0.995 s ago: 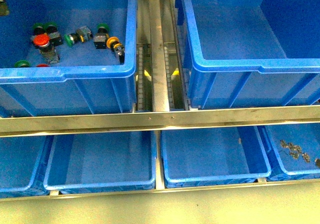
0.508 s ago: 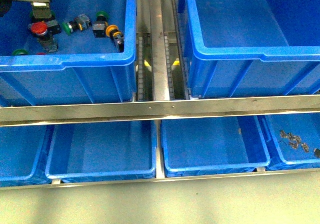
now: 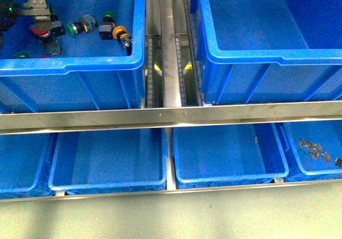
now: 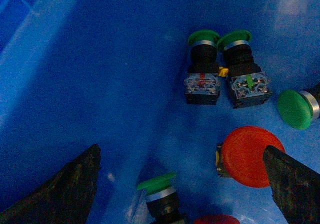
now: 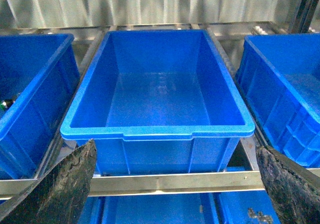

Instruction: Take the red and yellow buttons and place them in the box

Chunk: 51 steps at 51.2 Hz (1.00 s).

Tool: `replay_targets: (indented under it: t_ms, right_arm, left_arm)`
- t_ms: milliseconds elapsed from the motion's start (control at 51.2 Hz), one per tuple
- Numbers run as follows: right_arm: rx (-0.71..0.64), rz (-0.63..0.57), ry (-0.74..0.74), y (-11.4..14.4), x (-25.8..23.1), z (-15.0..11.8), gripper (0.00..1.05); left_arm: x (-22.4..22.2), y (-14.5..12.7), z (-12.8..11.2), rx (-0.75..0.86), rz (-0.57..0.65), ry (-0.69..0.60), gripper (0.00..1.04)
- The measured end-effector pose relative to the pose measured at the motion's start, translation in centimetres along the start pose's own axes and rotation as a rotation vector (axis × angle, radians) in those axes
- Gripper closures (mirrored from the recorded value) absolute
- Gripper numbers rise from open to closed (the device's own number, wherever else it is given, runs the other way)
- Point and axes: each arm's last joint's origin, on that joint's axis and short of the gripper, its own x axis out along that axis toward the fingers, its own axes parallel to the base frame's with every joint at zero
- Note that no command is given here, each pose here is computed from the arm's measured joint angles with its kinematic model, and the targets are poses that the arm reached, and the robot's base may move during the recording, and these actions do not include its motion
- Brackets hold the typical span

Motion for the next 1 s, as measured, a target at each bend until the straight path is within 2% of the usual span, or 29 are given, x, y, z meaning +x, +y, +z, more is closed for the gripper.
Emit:
replay_targets:
  t_ms: [273, 410, 586, 995]
  right_arm:
    - [0.0, 0.0, 0.0, 0.0, 0.0, 0.0, 0.07]
    - [0.0, 0.0, 0.0, 0.0, 0.0, 0.0, 0.07]
    - [0.0, 0.0, 0.0, 0.0, 0.0, 0.0, 0.07]
    - [0.0, 0.0, 0.0, 0.0, 0.0, 0.0, 0.07]
  left_arm:
    - [0.0, -1.9, -0.6, 0.016, -0.067, -0.011, 0.08]
    - [-0.2, -2.8, 0.1, 0.012, -0.087, -0.031, 0.08]
    - [0.2, -3.6, 1.3, 0.006, -0.061, -0.047, 0.08]
    - [1.5, -4.0, 0.6, 0.011, -0.035, -0.017, 0.08]
